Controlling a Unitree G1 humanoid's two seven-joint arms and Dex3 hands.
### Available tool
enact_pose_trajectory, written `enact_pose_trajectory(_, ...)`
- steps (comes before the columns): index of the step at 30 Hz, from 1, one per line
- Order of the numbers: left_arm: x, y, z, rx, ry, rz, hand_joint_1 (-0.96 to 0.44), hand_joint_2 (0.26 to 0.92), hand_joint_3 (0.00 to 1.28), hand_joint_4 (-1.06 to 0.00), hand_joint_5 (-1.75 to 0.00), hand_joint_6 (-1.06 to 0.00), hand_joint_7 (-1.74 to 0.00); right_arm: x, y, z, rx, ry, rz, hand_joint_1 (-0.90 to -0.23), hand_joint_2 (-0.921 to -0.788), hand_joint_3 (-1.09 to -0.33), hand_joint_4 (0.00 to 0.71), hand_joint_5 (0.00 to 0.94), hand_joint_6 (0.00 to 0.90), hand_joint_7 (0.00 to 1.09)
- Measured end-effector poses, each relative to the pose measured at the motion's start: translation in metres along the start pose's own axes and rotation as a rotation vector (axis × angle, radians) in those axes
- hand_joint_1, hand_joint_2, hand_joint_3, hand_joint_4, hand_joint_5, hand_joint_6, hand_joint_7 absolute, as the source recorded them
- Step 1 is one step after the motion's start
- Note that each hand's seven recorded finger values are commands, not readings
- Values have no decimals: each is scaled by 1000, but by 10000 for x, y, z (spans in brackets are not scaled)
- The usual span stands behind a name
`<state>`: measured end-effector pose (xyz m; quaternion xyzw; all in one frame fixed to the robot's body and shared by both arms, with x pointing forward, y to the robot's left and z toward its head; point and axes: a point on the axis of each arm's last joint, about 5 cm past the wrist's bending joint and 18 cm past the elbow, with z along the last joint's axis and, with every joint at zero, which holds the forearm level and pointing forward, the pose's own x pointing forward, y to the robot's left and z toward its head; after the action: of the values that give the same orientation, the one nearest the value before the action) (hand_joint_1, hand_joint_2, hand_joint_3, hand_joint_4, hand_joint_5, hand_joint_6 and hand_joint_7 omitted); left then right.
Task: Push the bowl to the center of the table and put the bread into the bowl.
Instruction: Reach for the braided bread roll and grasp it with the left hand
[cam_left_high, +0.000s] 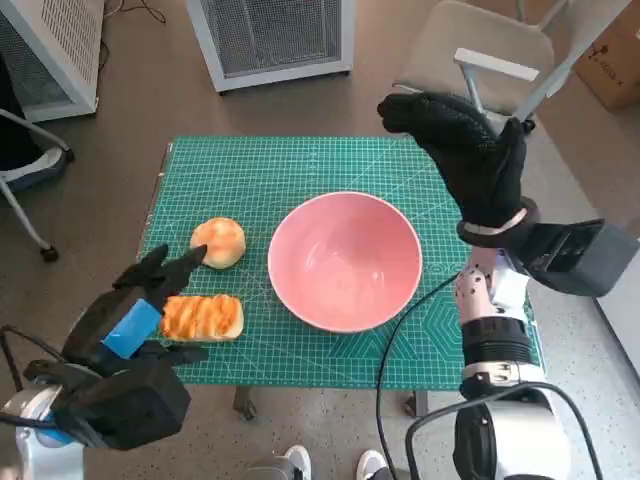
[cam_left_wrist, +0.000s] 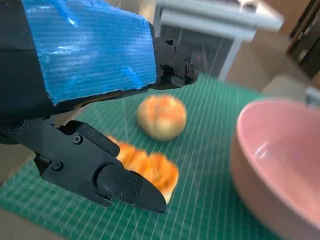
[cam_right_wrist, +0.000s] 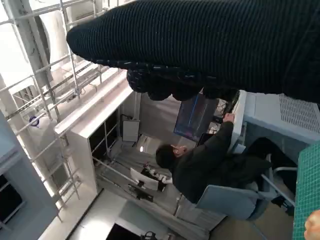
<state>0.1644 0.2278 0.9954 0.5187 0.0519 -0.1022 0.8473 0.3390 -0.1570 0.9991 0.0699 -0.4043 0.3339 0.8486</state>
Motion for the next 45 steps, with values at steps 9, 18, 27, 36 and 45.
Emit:
enact_pose_trajectory(9,132,-90,-36,20,26,-51,-361,808,3,-121,-6,-270,-24,0,-1,1,0,0,3,-660,-921,-720,206,2,3,565)
enact_pose_trajectory(18,258,-181,-101,61,57,-95,-344,811,2,-129,-4,-287,-21,-5,-9,5,0,-1,4,-661,-921,-723,206,2,0,569)
enact_pose_trajectory(27,355,-234,-135,114,91,-119,-299,809,0,-145,-6,-311,-21,-6,-15,10,-3,-2,4,-655,-921,-724,202,0,-1,553)
enact_pose_trajectory(36,432,-282,-168,154,124,-129,-251,803,0,-189,-15,-357,-28,2,-15,18,-6,-6,8,-655,-921,-724,201,0,-1,545)
enact_pose_trajectory(45,503,-368,-240,164,166,-106,-101,807,3,-340,-33,-486,-51,11,-16,26,-8,-10,12,-661,-921,-723,200,0,-1,546)
